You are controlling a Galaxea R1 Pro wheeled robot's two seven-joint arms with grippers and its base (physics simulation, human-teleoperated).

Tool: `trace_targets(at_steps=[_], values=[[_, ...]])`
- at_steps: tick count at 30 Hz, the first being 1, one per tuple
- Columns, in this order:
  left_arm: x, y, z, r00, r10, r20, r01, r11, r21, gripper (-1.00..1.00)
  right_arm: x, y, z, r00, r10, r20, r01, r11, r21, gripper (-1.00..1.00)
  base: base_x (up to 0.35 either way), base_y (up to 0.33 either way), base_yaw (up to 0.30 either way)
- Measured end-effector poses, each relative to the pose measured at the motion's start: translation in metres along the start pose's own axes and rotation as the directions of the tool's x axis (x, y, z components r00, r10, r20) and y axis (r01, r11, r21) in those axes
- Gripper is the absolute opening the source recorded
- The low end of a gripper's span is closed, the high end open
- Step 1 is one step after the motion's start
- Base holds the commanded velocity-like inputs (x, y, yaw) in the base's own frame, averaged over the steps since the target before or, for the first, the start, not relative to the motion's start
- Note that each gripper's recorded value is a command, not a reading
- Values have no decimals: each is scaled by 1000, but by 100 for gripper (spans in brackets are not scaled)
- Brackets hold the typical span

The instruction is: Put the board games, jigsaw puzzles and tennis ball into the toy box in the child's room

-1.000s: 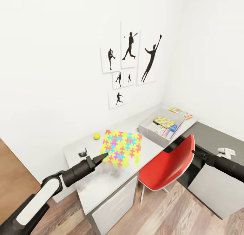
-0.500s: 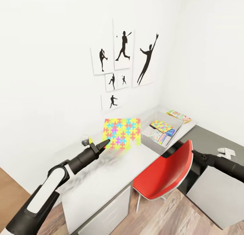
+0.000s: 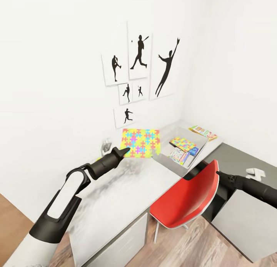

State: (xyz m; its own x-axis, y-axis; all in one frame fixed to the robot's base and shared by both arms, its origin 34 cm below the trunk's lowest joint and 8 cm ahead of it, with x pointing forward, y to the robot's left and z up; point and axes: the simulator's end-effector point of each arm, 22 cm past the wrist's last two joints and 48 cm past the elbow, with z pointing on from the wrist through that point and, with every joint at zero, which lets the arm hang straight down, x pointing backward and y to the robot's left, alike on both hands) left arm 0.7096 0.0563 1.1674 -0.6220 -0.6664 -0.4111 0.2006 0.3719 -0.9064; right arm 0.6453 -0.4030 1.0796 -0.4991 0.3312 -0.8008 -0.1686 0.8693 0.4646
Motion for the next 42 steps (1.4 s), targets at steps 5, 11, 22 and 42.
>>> trace_targets(at_steps=[5, 11, 22, 42], values=[[-4, 11, 2, 1000, 4, 5, -3, 997, -75, -100, 0, 3, 0, 1000, 0, 0, 0, 1000, -12, 100, 3, -2, 0], [-8, 14, 2, 1000, 11, 10, -10, 994, -110, -100, 0, 5, 0, 1000, -1, -1, 1, 1000, -21, 100, 1, 0, 0], [-9, 14, 2, 1000, 14, 12, -12, 993, -116, -100, 0, 6, 0, 1000, -2, -1, 2, 1000, -24, 100, 0, -4, 0], [-9, 3, 3, 1000, 15, 12, -14, 997, -71, -100, 0, 6, 0, 1000, -2, -1, 2, 1000, -25, 100, 3, -257, 0]])
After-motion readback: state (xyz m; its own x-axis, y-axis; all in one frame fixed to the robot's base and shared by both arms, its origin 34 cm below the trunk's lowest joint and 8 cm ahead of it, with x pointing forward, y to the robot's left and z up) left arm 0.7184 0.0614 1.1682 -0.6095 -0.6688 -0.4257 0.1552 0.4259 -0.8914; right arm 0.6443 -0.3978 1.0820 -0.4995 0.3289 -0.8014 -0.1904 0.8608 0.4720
